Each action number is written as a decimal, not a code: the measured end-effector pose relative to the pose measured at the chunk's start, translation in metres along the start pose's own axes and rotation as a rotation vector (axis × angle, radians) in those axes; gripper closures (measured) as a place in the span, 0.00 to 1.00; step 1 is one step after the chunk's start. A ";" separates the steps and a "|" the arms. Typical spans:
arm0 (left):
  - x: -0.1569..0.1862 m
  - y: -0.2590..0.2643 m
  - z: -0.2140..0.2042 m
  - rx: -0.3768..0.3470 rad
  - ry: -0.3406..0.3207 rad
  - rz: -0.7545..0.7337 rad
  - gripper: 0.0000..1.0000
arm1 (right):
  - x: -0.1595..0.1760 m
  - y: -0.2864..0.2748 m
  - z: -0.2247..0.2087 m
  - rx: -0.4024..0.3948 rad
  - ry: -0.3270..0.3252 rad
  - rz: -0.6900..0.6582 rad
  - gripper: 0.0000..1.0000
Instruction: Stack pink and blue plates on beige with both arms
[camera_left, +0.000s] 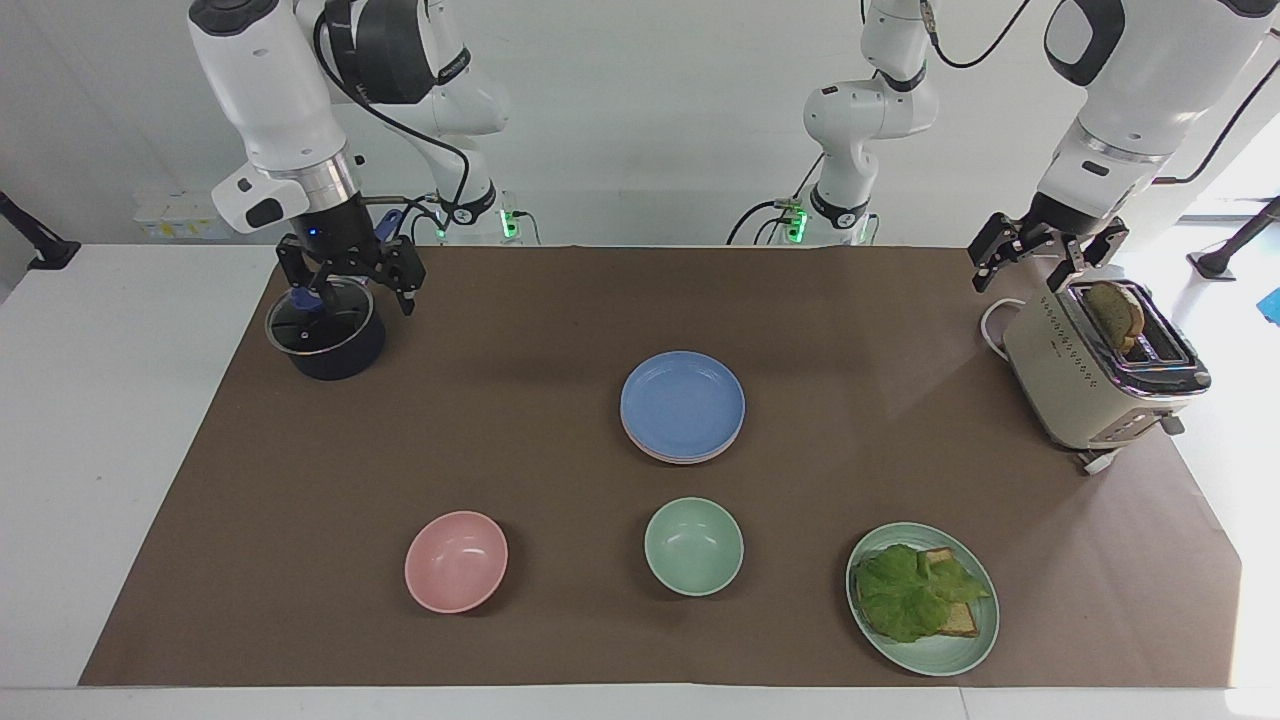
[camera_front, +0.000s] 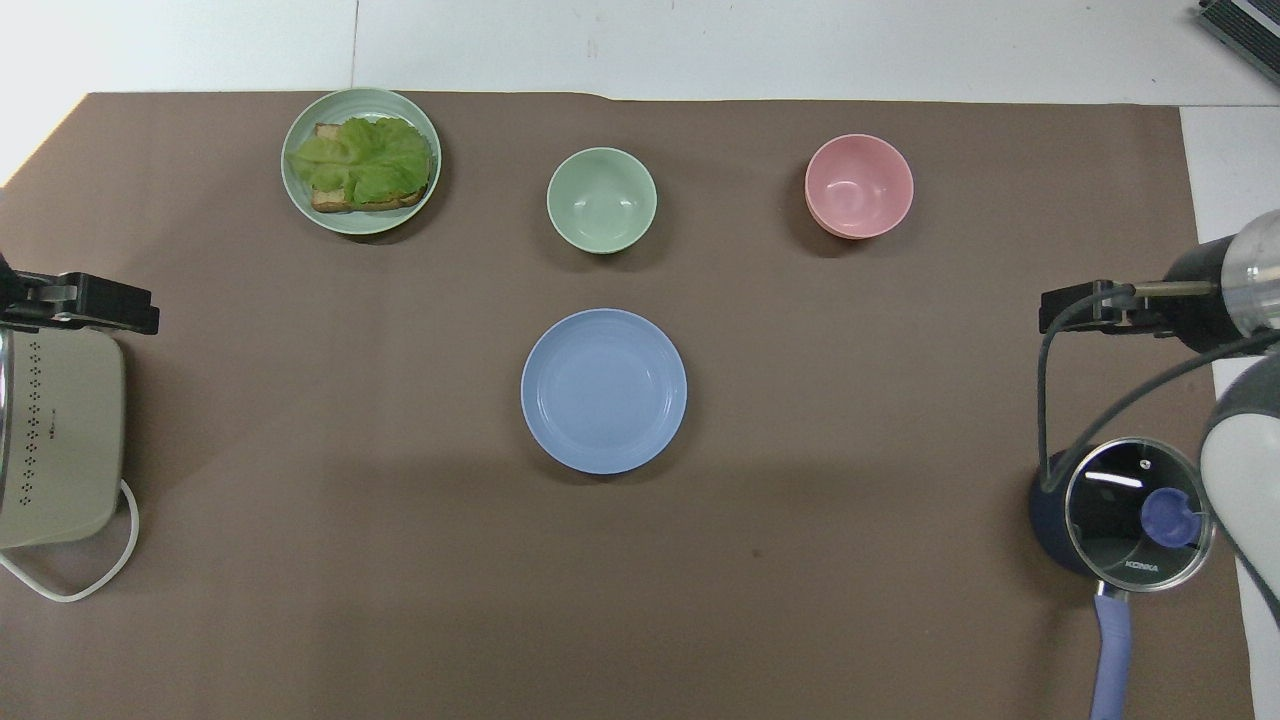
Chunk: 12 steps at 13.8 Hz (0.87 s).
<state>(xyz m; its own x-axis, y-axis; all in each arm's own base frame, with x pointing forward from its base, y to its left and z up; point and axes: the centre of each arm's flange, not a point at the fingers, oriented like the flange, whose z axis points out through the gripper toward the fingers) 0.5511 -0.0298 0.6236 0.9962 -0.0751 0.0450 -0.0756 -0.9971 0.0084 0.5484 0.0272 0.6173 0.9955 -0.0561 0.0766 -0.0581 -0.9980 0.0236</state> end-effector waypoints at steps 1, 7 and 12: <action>0.000 0.000 0.000 0.000 0.000 0.000 0.00 | -0.002 0.001 -0.007 -0.008 -0.014 0.000 0.00; 0.000 0.000 0.000 0.000 0.000 0.000 0.00 | 0.008 -0.001 -0.022 -0.021 -0.057 -0.007 0.00; 0.000 0.000 0.000 0.000 0.000 0.000 0.00 | 0.009 -0.003 -0.021 -0.020 -0.059 -0.010 0.00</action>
<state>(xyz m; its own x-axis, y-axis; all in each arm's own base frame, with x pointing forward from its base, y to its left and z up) 0.5511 -0.0298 0.6236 0.9962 -0.0751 0.0450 -0.0756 -0.9971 0.0084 0.5565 0.0303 0.6387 0.9987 -0.0479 0.0175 -0.0486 -0.9978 0.0443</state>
